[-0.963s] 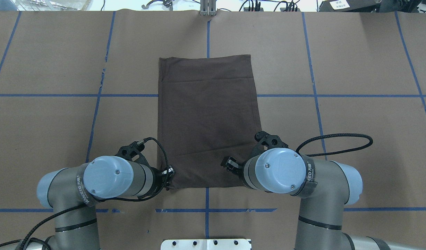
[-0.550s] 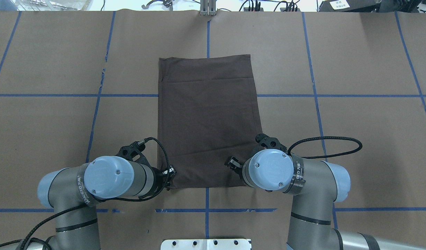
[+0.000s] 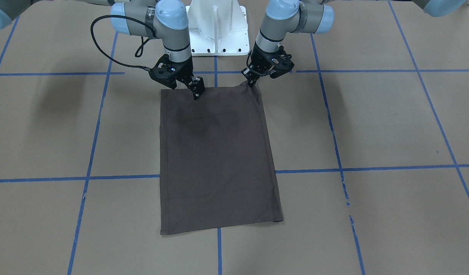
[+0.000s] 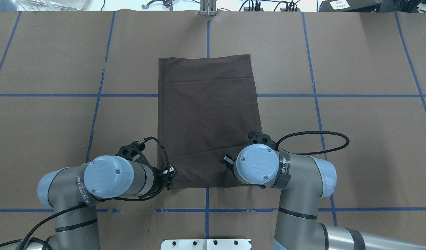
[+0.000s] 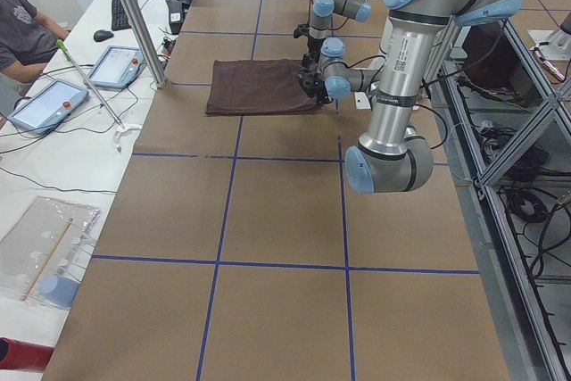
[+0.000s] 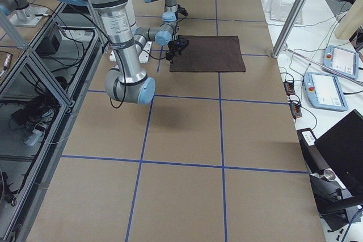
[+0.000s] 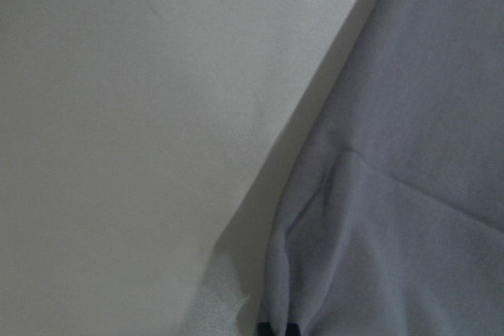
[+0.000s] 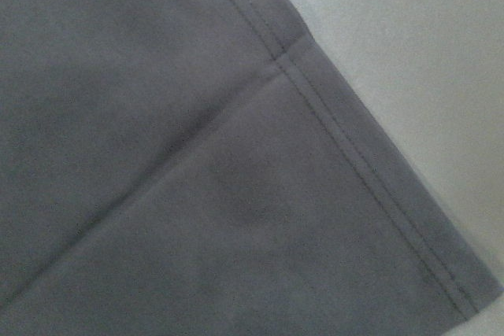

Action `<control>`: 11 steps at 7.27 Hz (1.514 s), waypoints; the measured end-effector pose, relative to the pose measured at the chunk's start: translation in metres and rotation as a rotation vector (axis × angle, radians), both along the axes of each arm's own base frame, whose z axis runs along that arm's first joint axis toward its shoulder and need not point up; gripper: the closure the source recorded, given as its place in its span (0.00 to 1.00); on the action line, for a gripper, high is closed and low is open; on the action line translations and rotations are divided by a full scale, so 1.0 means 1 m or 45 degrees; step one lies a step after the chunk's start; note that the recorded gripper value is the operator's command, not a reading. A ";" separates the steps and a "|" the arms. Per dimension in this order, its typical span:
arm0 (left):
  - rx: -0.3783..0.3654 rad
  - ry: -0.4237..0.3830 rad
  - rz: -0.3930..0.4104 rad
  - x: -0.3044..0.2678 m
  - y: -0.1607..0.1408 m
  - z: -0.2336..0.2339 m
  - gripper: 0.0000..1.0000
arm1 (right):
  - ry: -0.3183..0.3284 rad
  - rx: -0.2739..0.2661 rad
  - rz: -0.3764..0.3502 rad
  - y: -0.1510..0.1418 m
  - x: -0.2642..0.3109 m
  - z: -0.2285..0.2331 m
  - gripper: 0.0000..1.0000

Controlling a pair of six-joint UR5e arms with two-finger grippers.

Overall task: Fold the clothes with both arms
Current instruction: 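Move the right gripper down to the shirt's near corner beside the left gripper, then hold both near corners of the brown shirt with both grippers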

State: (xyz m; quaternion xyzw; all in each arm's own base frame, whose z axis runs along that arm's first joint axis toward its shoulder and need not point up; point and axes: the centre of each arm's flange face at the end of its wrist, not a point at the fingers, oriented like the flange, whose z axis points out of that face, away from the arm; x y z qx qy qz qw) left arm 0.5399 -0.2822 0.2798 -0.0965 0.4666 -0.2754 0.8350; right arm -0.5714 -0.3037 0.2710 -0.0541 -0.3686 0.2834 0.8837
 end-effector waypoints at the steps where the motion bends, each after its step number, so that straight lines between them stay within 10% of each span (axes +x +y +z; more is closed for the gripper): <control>1: 0.000 0.000 0.000 0.000 0.000 0.000 1.00 | 0.005 -0.003 -0.006 0.002 -0.001 0.002 0.00; 11: 0.002 0.004 -0.004 -0.001 -0.001 -0.001 1.00 | 0.040 -0.036 -0.027 0.022 -0.009 0.027 0.00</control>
